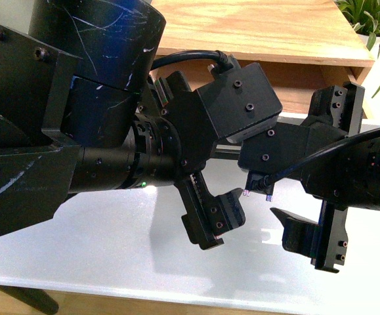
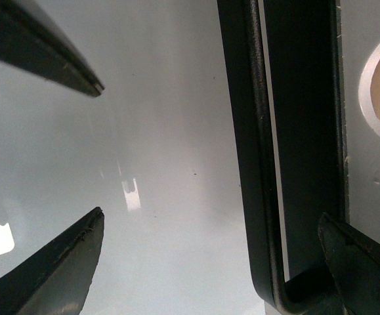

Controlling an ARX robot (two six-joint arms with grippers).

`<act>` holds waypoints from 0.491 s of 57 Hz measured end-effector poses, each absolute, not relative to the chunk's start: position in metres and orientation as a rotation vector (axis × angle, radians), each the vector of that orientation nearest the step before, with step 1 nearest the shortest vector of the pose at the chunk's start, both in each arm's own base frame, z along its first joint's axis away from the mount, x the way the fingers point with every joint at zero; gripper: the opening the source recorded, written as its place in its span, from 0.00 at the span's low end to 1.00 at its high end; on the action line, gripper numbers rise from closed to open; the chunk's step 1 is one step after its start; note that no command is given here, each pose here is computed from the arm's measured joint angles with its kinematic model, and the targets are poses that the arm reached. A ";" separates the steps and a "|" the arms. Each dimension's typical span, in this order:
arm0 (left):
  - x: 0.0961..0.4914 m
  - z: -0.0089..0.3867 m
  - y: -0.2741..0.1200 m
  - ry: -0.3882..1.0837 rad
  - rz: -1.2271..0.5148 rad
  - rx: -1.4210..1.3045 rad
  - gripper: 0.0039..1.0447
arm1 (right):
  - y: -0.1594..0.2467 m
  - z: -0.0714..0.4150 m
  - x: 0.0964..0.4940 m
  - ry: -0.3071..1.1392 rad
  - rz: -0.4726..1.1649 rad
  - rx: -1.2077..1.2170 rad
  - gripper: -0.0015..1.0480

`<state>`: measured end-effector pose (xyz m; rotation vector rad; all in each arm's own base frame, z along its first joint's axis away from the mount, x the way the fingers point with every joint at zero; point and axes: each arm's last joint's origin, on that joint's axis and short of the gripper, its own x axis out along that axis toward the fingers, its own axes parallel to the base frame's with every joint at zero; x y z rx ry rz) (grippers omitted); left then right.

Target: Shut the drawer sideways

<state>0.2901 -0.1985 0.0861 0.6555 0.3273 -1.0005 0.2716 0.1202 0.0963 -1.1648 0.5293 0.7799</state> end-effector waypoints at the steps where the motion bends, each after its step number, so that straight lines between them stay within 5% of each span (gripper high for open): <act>1: 0.290 0.086 -0.199 0.326 -1.005 0.656 0.92 | 0.120 0.096 0.272 0.529 0.780 -1.165 0.91; 28: 0.286 0.077 -0.207 0.338 -1.082 0.692 0.92 | 0.123 0.093 0.276 0.531 0.787 -1.163 0.91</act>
